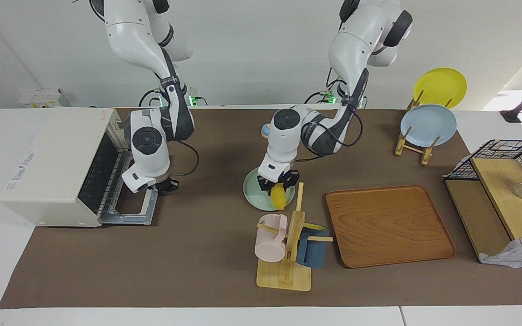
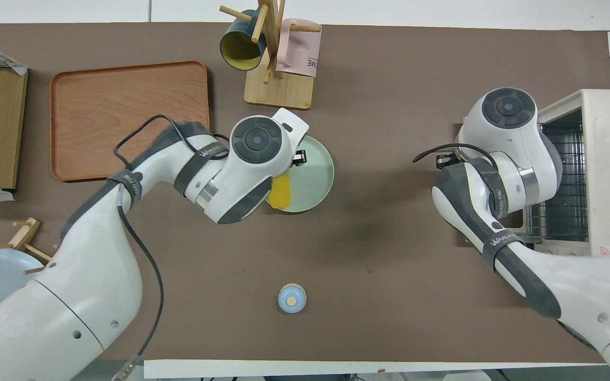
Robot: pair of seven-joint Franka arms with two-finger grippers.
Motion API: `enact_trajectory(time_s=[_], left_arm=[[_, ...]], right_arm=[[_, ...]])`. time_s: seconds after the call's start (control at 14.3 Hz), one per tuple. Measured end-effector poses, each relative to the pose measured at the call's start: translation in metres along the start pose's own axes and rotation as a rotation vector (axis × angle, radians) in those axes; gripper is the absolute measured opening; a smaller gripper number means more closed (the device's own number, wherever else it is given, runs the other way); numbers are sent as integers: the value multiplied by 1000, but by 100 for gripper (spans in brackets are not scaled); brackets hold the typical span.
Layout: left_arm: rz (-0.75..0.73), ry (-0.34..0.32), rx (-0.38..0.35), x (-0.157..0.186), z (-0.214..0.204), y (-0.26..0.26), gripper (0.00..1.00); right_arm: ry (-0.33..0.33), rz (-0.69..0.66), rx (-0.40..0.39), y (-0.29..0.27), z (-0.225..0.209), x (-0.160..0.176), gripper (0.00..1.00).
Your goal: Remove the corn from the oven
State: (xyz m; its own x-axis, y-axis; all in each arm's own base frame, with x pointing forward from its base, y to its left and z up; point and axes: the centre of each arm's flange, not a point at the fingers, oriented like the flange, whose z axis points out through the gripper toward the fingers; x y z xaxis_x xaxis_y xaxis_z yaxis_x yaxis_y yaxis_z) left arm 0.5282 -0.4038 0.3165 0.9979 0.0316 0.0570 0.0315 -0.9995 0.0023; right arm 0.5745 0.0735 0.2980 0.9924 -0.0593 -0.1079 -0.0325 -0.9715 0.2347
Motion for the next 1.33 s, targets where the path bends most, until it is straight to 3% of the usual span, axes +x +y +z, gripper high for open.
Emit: enact_trajectory(time_s=[0.21,0.42,0.63,0.84,0.91,1.12,1.19,1.33], left_arm=[[49,-4,35,74,-16,-115,55],[74,40,20,120,-18,-211,55],[73,72,-2,133,-4,-237,55],[75,66,-6,133,1,-235,55],[73,65,-4,133,1,-237,63],[49,55,26,137,-12,-259,95],[49,49,47,137,-29,-270,100],[59,29,99,131,-77,-288,100]], right_arm=[[-32,-83,-32,3,-25,3,1],[-57,-140,-42,44,-87,2,1],[-31,-166,-33,127,-130,-10,3],[-22,-131,22,181,-136,-15,5],[-32,-116,59,181,-141,-16,8],[-16,-83,172,184,-206,-31,38],[5,-78,187,188,-235,-42,48],[38,-71,191,196,-280,-62,71]])
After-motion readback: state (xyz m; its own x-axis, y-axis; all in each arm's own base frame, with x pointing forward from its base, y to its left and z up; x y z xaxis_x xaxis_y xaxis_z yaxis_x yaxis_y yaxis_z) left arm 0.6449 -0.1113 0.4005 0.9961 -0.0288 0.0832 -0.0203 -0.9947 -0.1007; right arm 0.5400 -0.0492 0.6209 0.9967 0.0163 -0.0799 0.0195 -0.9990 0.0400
